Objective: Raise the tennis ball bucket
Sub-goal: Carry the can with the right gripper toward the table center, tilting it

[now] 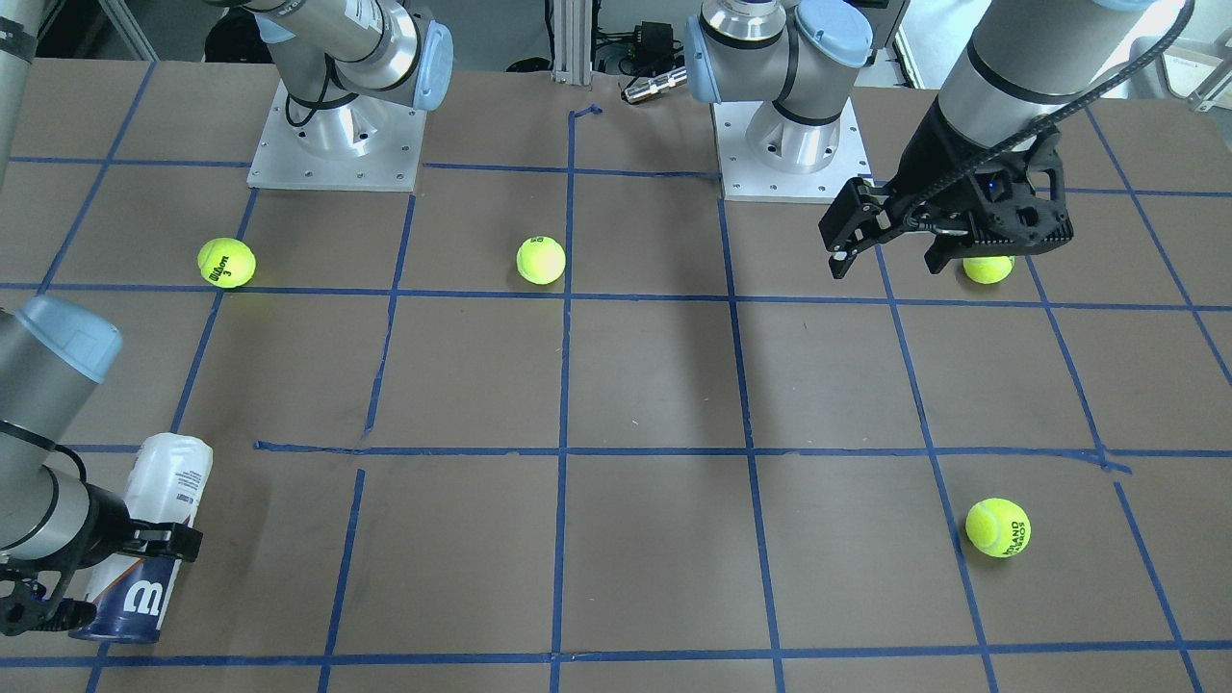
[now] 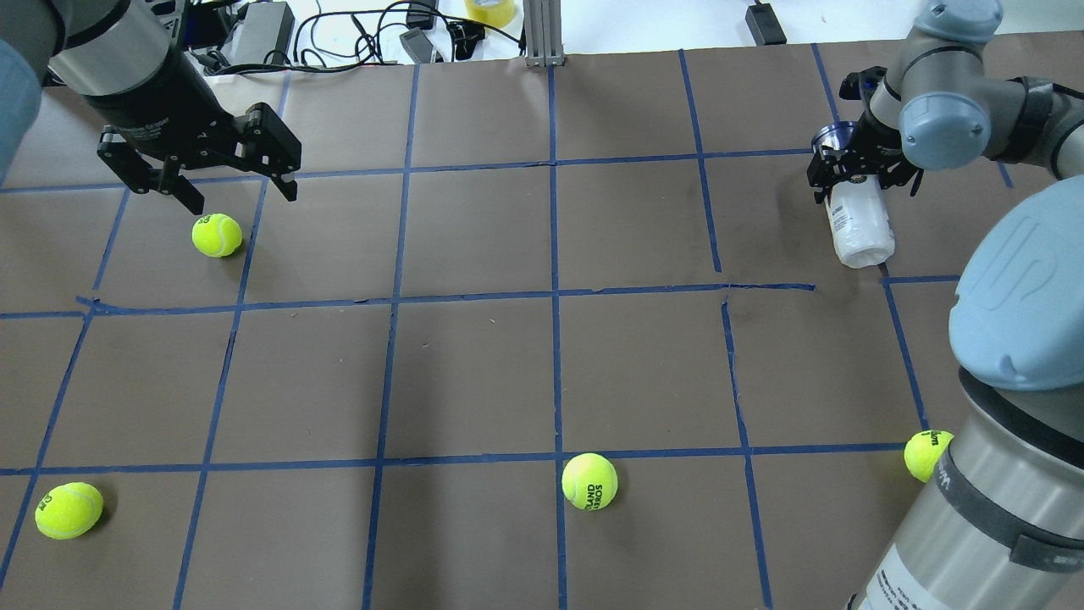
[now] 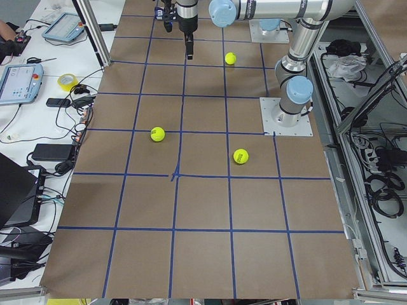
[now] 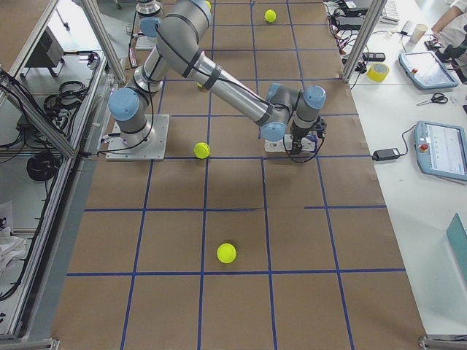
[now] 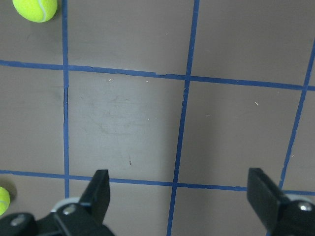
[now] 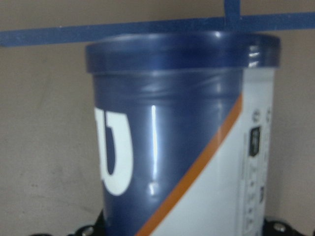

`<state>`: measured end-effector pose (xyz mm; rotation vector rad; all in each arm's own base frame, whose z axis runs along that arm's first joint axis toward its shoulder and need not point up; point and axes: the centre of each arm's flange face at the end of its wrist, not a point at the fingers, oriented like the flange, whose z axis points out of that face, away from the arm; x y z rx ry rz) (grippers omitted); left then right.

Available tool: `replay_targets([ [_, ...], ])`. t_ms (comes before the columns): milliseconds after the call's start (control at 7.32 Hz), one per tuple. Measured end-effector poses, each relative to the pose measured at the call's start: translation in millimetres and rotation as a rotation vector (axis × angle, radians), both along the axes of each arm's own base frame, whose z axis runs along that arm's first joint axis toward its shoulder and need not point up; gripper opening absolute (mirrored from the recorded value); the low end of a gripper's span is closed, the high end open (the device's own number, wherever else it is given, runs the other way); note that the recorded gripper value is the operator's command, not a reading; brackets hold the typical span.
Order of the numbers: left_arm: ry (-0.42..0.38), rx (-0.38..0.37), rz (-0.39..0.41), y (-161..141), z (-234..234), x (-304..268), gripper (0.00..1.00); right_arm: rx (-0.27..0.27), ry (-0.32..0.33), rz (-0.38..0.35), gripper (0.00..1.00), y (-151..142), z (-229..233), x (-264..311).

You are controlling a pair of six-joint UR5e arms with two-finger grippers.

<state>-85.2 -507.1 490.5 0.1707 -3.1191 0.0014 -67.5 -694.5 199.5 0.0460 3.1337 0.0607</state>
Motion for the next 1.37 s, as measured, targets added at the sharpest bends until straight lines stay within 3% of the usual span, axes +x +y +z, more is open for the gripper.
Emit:
replay_targets([
  [547, -0.001, 0.0, 0.004, -0.5, -0.2, 1.9, 1.0, -0.096, 0.02, 0.211, 0.87, 6.0, 71.3, 140.0],
  [683, -0.001, -0.001, 0.005, -1.0, 0.0, 3.2, 1.0, -0.1, 0.017, 0.259, 0.74, 10.5, 73.6, 173.6],
  [820, -0.002, -0.012, 0.004, -4.1, 0.2, 7.0, 1.0, -0.102, 0.014, 0.307, 0.7, 16.4, 74.2, 206.4],
  [957, -0.006, -0.034, -0.002, -9.7, 0.8, 19.1, 1.0, -0.106, 0.013, 0.353, 0.81, 23.5, 74.3, 237.8],
  [1093, -0.008, -0.051, -0.007, -13.3, 2.1, 37.4, 1.0, -0.11, 0.011, 0.383, 0.85, 28.1, 73.5, 257.8],
  [1230, -0.008, -0.056, -0.004, -14.8, 2.5, 51.6, 1.0, -0.109, -0.004, 0.393, 1.0, 30.2, 70.7, 266.6],
  [1366, -0.008, -0.057, -0.001, -15.4, 2.3, 58.3, 1.0, -0.098, -0.03, 0.395, 1.0, 31.7, 62.9, 271.5],
])
